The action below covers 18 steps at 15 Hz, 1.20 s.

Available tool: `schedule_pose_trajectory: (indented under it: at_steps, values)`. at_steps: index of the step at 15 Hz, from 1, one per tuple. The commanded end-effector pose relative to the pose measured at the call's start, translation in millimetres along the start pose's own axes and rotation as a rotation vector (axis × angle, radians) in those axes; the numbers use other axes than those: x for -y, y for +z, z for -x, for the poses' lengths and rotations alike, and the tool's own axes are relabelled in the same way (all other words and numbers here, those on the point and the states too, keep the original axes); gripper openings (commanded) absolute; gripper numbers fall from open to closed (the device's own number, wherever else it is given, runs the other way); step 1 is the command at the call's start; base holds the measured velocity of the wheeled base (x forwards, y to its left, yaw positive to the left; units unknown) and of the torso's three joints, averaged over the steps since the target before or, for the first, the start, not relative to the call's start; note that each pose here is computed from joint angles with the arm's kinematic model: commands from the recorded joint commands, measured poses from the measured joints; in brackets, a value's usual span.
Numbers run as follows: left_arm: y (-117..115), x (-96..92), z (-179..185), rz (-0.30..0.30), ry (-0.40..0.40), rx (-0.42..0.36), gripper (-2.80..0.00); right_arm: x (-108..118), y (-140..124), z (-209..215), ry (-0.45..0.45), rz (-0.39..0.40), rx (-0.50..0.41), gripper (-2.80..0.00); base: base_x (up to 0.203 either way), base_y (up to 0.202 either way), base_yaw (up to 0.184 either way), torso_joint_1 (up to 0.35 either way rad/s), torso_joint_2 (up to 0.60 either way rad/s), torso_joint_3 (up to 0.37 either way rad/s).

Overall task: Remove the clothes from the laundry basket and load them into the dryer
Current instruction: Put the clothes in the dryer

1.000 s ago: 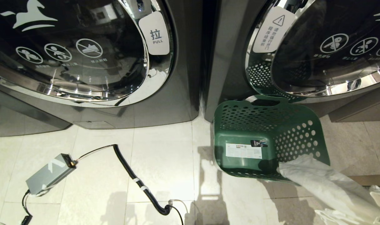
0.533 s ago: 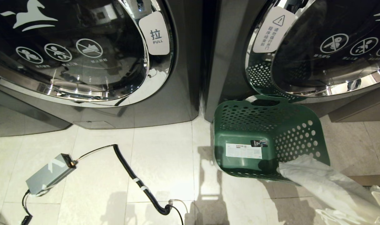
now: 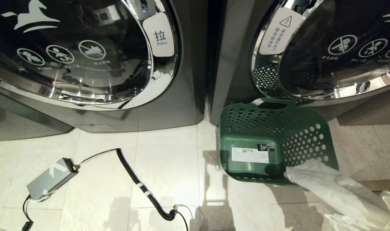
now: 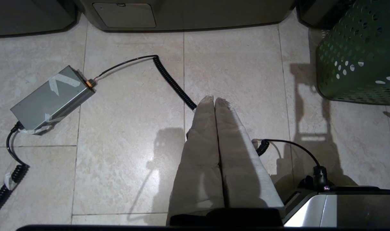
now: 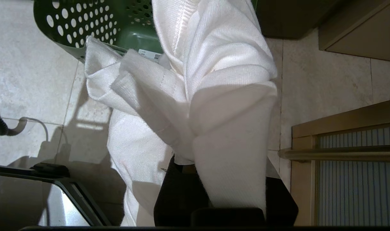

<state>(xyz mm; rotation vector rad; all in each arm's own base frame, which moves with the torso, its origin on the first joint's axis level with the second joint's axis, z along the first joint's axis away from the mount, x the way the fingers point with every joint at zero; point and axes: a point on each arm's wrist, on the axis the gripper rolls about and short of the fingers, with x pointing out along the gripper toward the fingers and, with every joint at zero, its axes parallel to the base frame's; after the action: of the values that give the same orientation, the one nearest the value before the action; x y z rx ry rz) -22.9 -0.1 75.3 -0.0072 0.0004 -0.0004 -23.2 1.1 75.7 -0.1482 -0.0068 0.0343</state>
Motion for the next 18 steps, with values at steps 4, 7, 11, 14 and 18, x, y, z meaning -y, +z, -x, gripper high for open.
schedule_pose_trajectory:
  at_steps: [4, 7, 11, 14, 18]
  values:
    - [-0.2, 0.0, 0.0, 0.0, 0.0, 0.0, -2.8, 0.0, 0.0, -0.3, 0.001, 0.0, -0.004, -2.8, 0.0, 0.0, 0.0, 0.002, 0.0, 0.156]
    - [-0.3, 0.0, -0.1, 0.001, 0.0, -0.001, -2.8, 0.0, 0.0, -0.3, 0.0, -0.001, -0.004, -2.8, 0.0, 0.0, 0.0, 0.001, 0.0, 0.192]
    - [-0.2, 0.0, 0.0, 0.002, 0.0, 0.0, -2.8, 0.0, 0.0, -0.3, 0.0, -0.001, -0.004, -2.8, 0.0, 0.0, 0.0, 0.001, 0.01, 0.204]
    - [-0.4, 0.0, -0.1, 0.002, 0.0, -0.001, -2.8, 0.0, 0.0, -0.4, 0.001, -0.001, -0.006, -2.8, 0.0, 0.0, 0.0, 0.002, 0.0, 0.206]
    - [-0.2, 0.0, 0.0, 0.002, 0.0, 0.0, -2.8, 0.0, 0.0, -0.3, 0.003, 0.004, -0.004, -2.8, 0.0, 0.0, 0.0, 0.001, 0.0, 0.203]
